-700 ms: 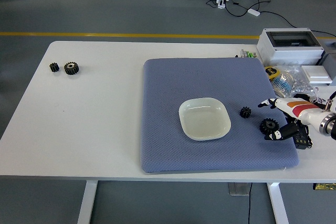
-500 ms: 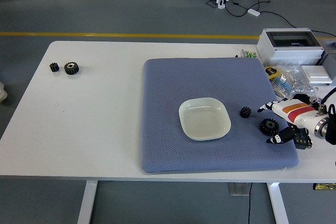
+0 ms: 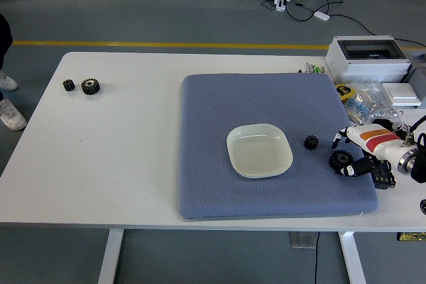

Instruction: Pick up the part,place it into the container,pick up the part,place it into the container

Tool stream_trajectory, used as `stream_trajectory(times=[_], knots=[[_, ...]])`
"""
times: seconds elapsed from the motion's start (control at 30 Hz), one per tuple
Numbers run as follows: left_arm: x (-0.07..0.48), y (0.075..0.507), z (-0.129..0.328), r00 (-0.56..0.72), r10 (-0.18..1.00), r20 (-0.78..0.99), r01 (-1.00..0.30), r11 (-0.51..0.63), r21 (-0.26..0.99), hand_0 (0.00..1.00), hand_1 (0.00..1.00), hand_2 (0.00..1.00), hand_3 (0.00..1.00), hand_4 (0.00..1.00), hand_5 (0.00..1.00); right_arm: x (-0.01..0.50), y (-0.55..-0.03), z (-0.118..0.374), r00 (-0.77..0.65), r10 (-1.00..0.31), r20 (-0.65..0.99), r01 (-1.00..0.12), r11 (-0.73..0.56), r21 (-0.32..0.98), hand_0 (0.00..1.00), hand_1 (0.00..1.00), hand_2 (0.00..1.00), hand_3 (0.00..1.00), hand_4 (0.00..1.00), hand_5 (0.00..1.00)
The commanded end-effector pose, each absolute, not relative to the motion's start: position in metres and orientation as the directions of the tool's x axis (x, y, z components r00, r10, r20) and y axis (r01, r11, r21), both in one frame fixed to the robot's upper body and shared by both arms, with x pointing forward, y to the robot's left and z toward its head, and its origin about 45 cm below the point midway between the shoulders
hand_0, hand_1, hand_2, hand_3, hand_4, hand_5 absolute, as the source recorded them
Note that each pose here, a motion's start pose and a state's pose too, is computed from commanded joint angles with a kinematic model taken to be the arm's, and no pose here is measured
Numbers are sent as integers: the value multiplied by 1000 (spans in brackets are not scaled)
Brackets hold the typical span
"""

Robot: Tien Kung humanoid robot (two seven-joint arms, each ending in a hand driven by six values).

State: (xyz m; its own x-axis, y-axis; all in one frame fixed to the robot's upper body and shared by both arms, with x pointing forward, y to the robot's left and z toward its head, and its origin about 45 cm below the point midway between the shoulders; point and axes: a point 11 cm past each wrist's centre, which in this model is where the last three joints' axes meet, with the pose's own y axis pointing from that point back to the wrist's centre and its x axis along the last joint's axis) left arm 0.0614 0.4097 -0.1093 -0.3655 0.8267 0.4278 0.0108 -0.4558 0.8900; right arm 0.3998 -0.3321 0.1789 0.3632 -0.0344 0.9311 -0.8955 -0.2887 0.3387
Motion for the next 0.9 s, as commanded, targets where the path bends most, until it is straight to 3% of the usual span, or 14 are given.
stream_trajectory(times=[0.9], knots=[[64,410,-109,-354,830,431,5,-459,889,689,660,724,601,700,674,398,-339,173,411,-39,911,-884,-263,388,474,543,620,544,819,348]])
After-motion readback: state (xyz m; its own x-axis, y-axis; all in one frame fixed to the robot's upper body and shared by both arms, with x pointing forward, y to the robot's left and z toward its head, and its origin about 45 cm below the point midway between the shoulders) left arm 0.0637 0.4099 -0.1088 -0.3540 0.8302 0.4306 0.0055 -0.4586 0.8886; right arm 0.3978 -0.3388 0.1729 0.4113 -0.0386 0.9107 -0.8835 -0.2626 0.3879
